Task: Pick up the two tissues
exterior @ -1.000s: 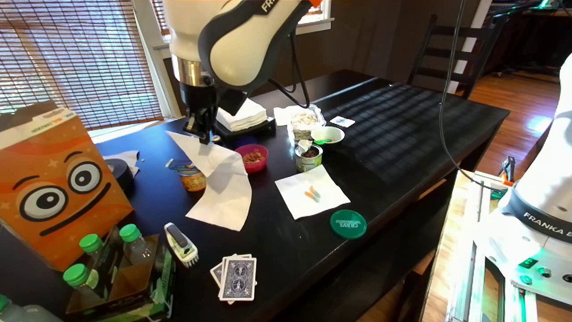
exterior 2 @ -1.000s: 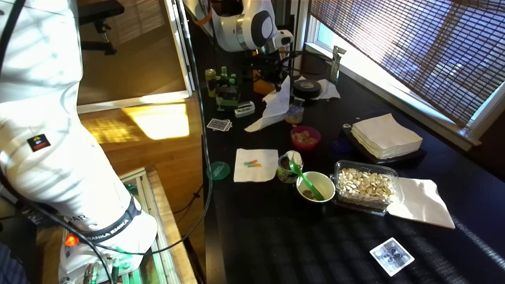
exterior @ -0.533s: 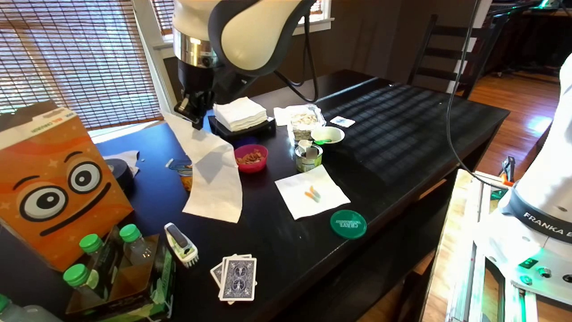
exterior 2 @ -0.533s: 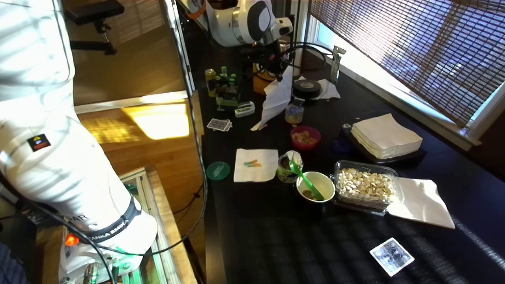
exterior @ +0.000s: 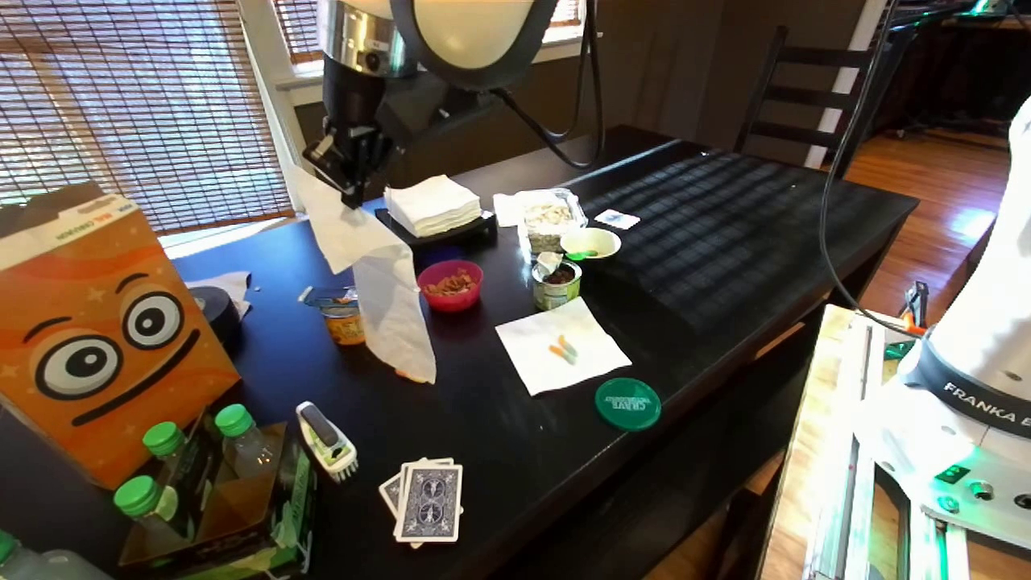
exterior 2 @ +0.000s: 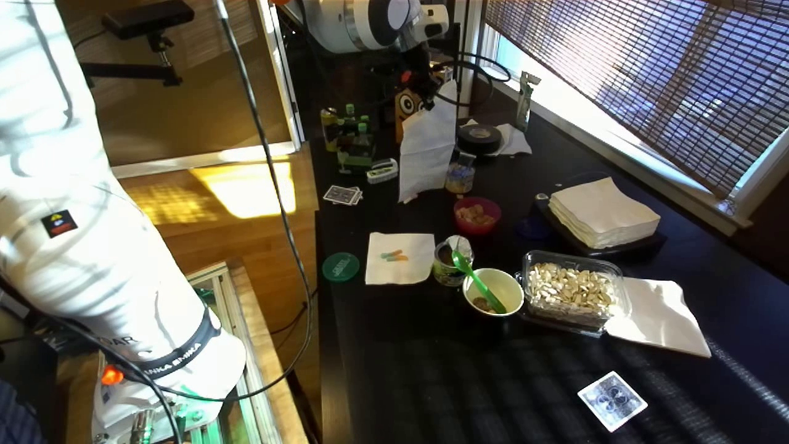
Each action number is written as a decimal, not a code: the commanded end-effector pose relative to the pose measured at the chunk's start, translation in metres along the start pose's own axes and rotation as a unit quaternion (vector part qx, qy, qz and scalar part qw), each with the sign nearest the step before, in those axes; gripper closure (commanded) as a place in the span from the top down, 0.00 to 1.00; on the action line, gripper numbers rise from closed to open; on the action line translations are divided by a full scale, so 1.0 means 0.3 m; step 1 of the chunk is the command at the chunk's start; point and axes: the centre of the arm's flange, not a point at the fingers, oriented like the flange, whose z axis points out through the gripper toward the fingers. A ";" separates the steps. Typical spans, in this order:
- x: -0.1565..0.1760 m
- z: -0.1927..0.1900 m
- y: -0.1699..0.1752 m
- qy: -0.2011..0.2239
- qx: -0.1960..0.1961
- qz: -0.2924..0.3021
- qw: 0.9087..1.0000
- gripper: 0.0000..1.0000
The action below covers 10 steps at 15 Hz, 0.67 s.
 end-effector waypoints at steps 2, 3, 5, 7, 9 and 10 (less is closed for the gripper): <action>-0.042 -0.144 0.016 0.061 0.041 0.059 0.996 0.00; -0.041 -0.163 0.018 0.072 0.044 0.067 0.994 0.00; -0.052 -0.182 0.020 0.069 0.045 0.073 0.994 0.00; -0.075 -0.194 0.019 0.052 0.048 0.076 0.995 0.00; -0.112 -0.209 0.018 0.040 0.055 0.089 0.994 0.00; -0.134 -0.214 0.012 0.032 0.060 0.094 0.993 0.00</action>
